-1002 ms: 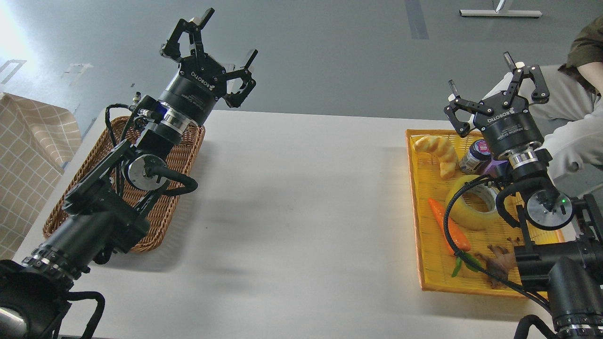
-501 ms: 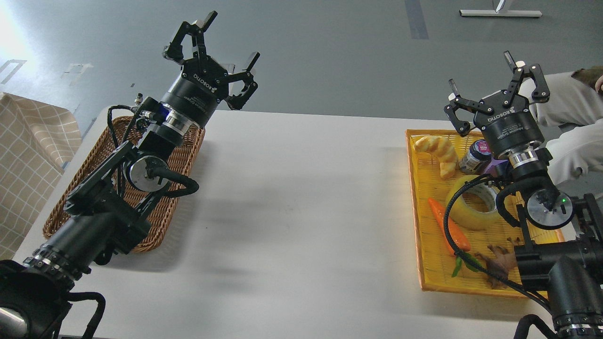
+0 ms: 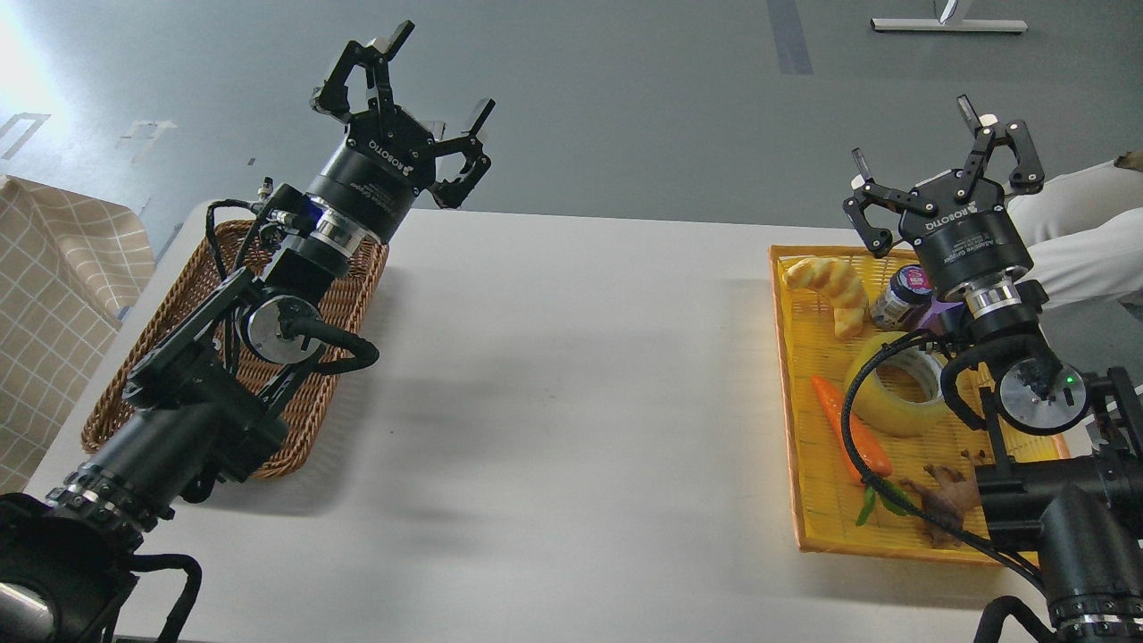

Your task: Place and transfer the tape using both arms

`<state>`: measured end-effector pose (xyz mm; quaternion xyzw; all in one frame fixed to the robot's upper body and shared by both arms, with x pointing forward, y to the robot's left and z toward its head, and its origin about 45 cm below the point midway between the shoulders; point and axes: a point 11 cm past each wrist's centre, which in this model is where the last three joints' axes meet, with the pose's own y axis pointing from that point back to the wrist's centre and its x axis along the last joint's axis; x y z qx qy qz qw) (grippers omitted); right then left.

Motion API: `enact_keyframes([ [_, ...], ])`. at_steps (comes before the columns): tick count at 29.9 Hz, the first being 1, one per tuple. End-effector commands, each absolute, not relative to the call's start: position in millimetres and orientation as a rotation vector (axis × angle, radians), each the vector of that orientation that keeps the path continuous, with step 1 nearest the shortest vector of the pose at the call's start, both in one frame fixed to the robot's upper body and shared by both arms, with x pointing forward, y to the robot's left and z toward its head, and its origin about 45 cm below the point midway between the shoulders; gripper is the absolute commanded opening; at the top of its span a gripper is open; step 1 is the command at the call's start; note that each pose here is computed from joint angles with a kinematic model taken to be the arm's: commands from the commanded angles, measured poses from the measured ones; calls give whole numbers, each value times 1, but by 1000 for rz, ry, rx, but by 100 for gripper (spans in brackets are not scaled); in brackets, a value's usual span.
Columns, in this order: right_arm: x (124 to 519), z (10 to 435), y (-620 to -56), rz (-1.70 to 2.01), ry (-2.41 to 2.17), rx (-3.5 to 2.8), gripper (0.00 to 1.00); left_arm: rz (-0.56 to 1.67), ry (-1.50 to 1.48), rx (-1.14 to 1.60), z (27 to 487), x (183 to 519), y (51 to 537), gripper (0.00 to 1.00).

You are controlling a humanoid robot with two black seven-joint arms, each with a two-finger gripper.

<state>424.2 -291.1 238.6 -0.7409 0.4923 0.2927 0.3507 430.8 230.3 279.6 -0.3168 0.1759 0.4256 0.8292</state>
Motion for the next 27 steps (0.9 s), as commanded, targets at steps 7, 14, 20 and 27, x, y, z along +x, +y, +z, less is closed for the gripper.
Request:
enact_keyframes([
  [7, 425, 241, -291, 749, 1270, -1920, 100, 903, 371, -675, 281, 431, 231, 98],
  [14, 424, 240, -291, 753, 1272, -1920, 100, 904, 373, -674, 280, 431, 231, 98],
  [20, 425, 240, -291, 753, 1272, -1920, 100, 903, 374, -674, 280, 431, 230, 98],
  [27, 425, 240, -291, 755, 1273, -1919, 100, 903, 374, -675, 280, 431, 230, 98],
])
